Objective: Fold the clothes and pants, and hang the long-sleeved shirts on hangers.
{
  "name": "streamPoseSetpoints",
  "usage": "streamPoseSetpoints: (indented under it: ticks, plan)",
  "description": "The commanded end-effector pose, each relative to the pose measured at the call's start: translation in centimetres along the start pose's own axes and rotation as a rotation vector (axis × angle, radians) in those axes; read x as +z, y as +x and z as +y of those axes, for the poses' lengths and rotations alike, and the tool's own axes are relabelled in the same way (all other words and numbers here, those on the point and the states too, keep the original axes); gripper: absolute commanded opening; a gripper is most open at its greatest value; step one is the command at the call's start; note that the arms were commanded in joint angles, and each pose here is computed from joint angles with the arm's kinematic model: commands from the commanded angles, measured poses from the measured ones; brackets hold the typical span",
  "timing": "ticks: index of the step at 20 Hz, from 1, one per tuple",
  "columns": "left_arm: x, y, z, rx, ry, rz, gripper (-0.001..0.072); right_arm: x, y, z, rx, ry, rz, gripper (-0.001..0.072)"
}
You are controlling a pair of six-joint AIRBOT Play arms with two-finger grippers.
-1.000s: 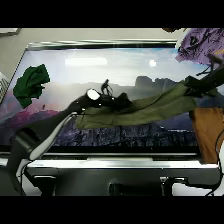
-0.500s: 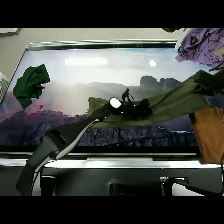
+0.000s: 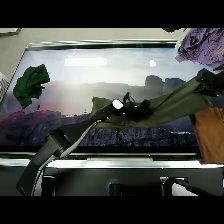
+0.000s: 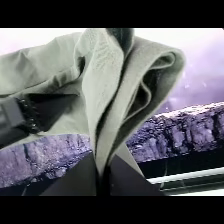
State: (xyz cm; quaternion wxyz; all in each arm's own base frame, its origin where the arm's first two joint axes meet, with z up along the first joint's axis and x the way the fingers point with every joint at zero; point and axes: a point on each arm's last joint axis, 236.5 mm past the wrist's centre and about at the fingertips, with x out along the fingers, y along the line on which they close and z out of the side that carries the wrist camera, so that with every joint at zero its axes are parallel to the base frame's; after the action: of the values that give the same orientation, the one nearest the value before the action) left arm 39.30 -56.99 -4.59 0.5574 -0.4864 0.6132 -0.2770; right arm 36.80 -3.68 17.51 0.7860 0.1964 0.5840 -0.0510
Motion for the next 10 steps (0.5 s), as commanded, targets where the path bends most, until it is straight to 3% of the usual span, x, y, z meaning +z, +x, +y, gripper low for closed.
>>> streamPoseSetpoints:
  ticks: [1, 6, 10]
  plan:
    - [2.1, -3.6, -0.8, 0.045, 0.072, 0.002, 0.0015, 0.2, -0.2, 0.6, 0.023, 0.066, -0.013, 0.0025]
    - [7.6, -16.4, -1.5, 0.288, 0.320, -0.067, 0.0015, 0.0, 0.3, 4.9, 0.099, 0.127, -0.018, 0.0025]
    - [10.9, -30.2, -0.9, 0.558, 0.422, -0.187, 0.0017, -1.2, 1.7, 13.7, 0.196, 0.082, -0.047, 0.0025]
